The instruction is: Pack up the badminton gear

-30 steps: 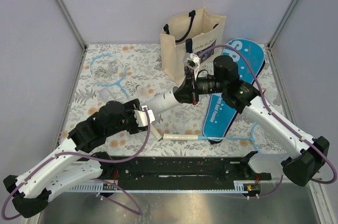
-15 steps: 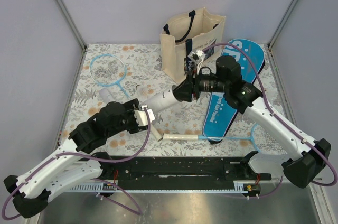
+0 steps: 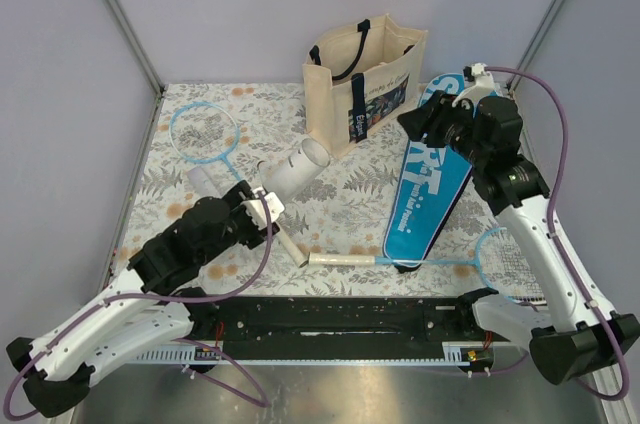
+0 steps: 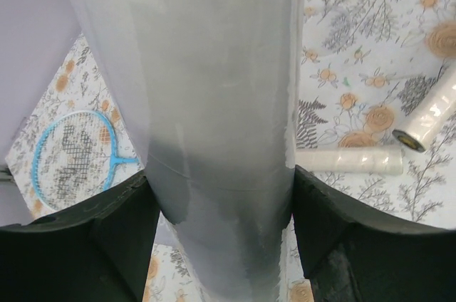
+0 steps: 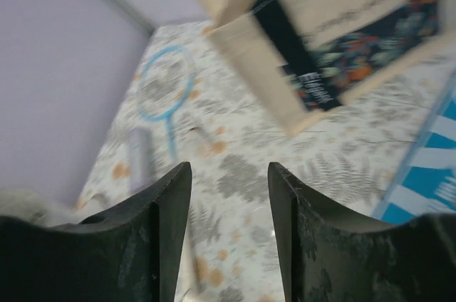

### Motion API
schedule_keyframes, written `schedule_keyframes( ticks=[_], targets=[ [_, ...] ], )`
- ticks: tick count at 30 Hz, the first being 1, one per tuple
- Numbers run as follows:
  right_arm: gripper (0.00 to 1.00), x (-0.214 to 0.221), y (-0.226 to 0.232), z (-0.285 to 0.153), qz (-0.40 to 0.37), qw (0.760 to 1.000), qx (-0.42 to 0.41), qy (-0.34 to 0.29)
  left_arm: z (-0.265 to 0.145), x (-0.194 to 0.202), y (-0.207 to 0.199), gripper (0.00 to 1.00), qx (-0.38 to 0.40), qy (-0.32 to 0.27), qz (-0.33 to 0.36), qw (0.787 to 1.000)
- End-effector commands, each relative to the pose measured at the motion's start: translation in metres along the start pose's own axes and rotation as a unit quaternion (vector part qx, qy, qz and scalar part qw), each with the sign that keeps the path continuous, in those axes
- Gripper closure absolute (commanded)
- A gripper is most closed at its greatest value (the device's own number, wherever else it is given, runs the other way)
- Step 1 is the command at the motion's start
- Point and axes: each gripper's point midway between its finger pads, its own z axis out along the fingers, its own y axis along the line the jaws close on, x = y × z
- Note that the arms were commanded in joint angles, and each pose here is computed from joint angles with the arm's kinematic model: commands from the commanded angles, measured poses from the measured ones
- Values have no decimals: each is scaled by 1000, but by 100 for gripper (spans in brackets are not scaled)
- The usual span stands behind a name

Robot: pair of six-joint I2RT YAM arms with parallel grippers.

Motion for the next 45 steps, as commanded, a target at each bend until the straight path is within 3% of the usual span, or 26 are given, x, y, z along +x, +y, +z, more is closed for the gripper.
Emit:
schedule_keyframes(
  ticks=[1, 3, 7, 11, 13, 16, 19, 21, 31, 45],
  targets=[
    [45, -21, -121, -11, -23, 963, 261, -55, -7, -41, 14, 53, -35, -93, -90, 991],
    [44, -25, -151, -15, -45, 949, 309, -49, -7, -43, 5, 52, -18, -116, -94, 989],
    [43, -23, -222, -35, -26, 895, 443, -46, -10, -45, 2, 52, -17, -143, -98, 985],
    [42, -6, -268, -48, 33, 872, 485, -51, -11, -47, 0, 52, -12, -154, -100, 983],
    [37, 1, -284, -51, 51, 867, 492, -59, -9, -48, -1, 52, -9, -157, -100, 982],
    [26, 9, -312, -64, 58, 841, 534, -61, -7, -48, -3, 52, -6, -155, -100, 983],
    [22, 12, -343, -88, 80, 810, 577, -75, -4, -47, -3, 52, -6, -149, -99, 984],
    [20, 16, -355, -98, 94, 801, 586, -82, -2, -45, -3, 52, -5, -142, -98, 985],
    [18, 46, -401, -113, 150, 794, 585, -68, 3, -46, 0, 52, -3, -106, -103, 989],
    [19, 74, -437, -98, 205, 820, 533, -38, 7, -52, 10, 52, -14, -89, -83, 992]
  ],
)
